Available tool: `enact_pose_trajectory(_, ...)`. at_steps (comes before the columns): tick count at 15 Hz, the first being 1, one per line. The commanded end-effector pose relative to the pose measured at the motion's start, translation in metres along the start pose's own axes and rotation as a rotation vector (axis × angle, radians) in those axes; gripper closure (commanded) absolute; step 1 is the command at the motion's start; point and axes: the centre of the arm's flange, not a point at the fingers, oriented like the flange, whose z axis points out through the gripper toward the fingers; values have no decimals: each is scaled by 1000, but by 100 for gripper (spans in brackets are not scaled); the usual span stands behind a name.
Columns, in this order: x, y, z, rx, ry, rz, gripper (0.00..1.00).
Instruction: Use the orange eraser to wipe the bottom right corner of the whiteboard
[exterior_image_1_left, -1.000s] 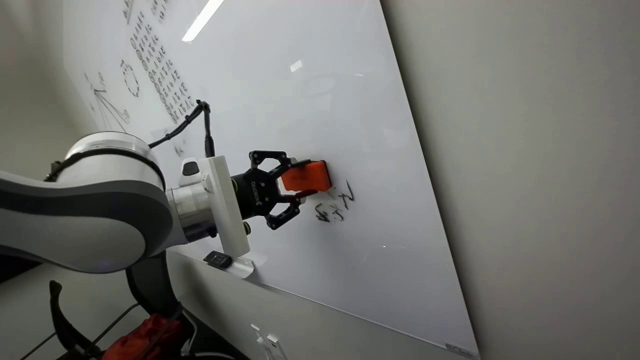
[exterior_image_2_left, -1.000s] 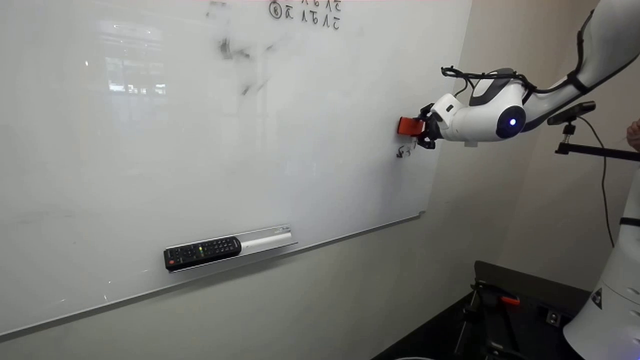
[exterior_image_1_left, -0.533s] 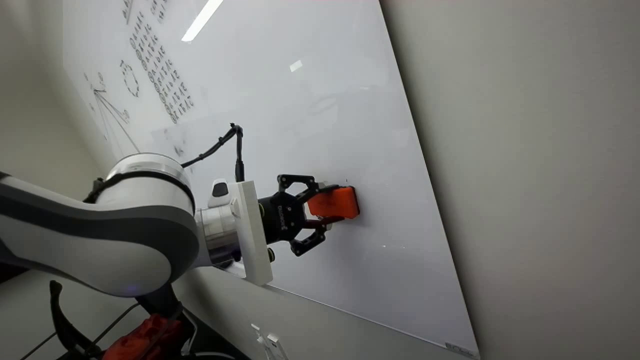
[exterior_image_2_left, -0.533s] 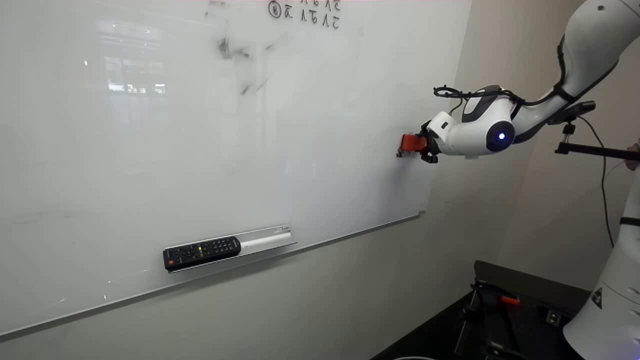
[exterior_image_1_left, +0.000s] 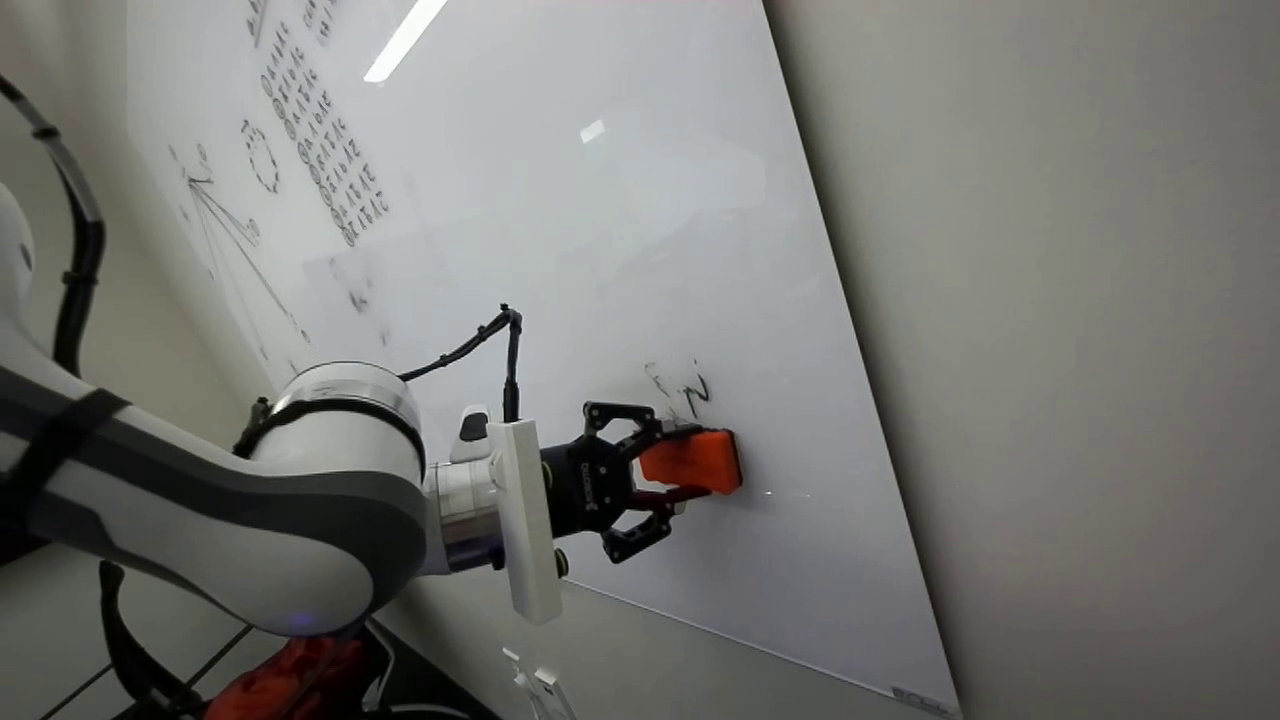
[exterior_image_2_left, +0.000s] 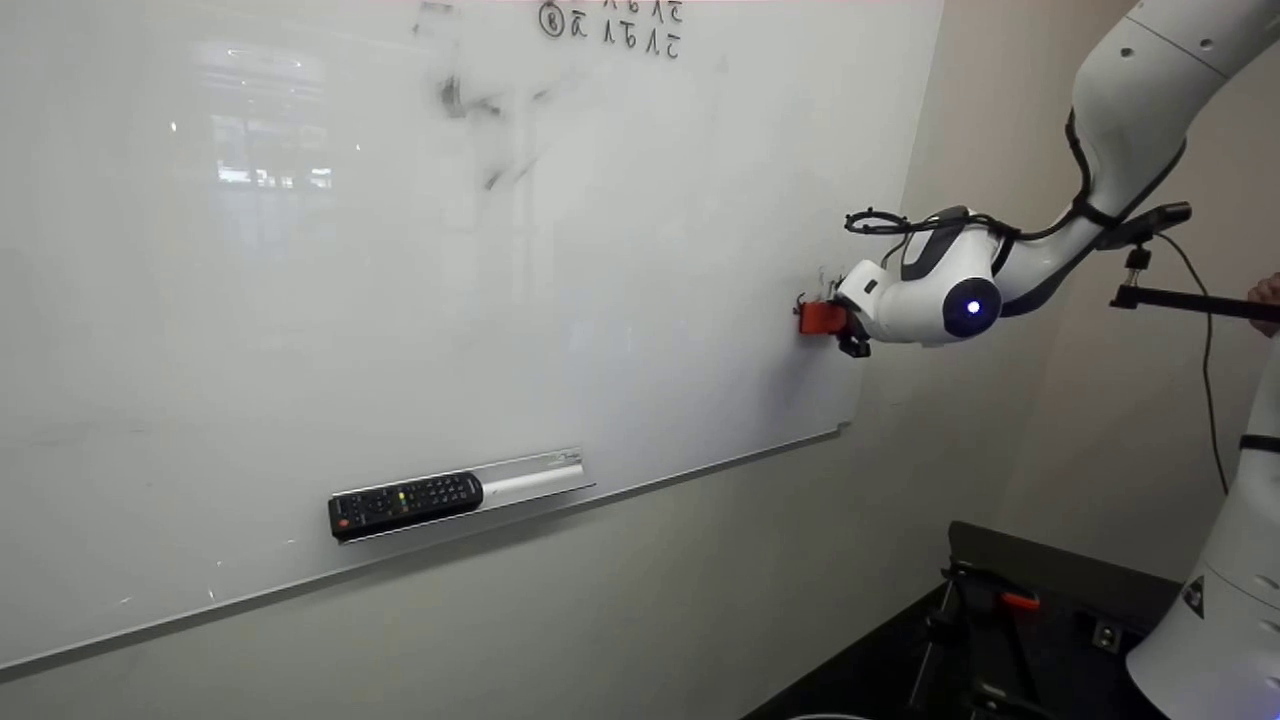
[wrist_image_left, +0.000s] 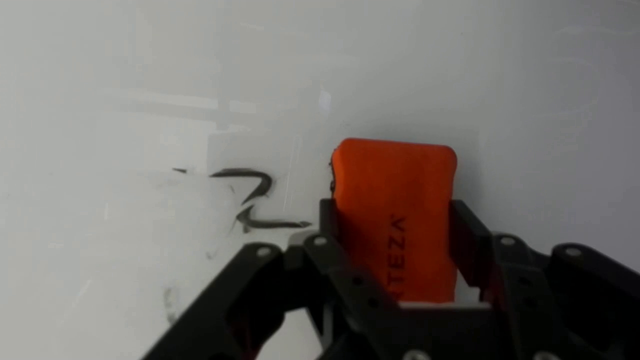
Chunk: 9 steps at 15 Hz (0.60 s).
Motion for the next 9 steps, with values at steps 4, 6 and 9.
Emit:
enact_pose_trajectory(4,17,25,-9,-72,71,18,70)
enact_pose_trajectory(6,18,31,-20,-96,93,15,70)
enact_pose_trajectory(9,20,42,-36,-138,127,16,70)
